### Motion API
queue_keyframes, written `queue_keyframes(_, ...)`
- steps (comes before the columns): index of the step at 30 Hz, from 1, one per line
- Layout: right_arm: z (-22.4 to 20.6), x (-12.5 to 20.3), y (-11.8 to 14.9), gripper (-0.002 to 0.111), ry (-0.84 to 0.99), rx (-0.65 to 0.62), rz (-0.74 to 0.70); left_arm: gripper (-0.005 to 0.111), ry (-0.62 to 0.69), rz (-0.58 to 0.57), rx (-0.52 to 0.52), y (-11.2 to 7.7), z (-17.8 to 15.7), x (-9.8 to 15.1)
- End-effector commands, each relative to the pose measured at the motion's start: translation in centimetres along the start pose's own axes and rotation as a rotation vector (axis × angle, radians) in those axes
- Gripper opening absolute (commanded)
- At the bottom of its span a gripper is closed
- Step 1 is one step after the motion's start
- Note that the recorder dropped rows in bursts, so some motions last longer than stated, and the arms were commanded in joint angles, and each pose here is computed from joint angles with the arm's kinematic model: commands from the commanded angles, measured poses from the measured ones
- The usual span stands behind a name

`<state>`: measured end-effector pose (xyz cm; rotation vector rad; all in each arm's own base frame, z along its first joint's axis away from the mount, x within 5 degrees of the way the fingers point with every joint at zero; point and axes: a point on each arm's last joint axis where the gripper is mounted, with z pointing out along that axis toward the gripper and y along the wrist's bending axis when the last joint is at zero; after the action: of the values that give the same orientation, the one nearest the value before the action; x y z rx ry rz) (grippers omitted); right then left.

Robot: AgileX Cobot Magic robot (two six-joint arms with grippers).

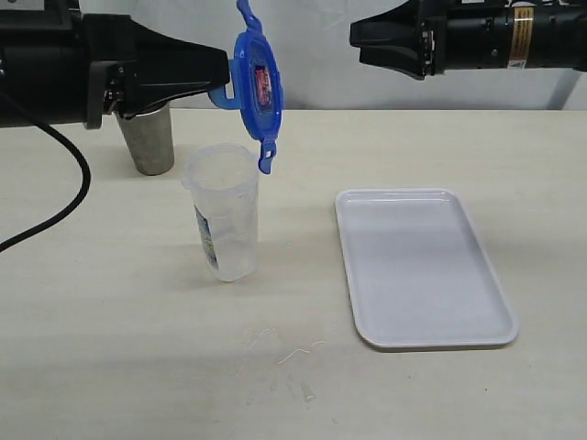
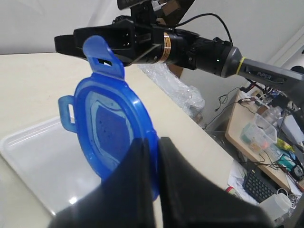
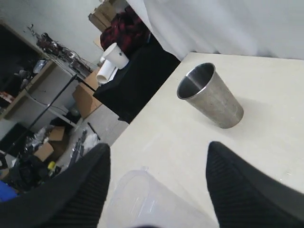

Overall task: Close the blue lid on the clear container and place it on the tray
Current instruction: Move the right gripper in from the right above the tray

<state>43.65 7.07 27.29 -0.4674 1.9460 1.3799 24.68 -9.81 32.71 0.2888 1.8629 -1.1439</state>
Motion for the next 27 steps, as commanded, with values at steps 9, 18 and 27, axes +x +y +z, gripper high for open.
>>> queue_keyframes(9,-0.4,-0.8,1.1,0.046,0.055,0.033,-0.002,0.0,-0.004,0.003,-0.004,-0.1,0.0,-0.2)
queue_keyframes(18,-4.4,1.2,4.9,0.02,-0.144,0.055,-0.152,0.0,-0.004,0.003,-0.002,-0.1,0.0,-0.2)
queue_keyframes(27,-4.8,4.6,6.1,0.034,-0.031,0.033,-0.073,0.0,-0.003,-0.004,0.009,-0.2,0.0,-0.2)
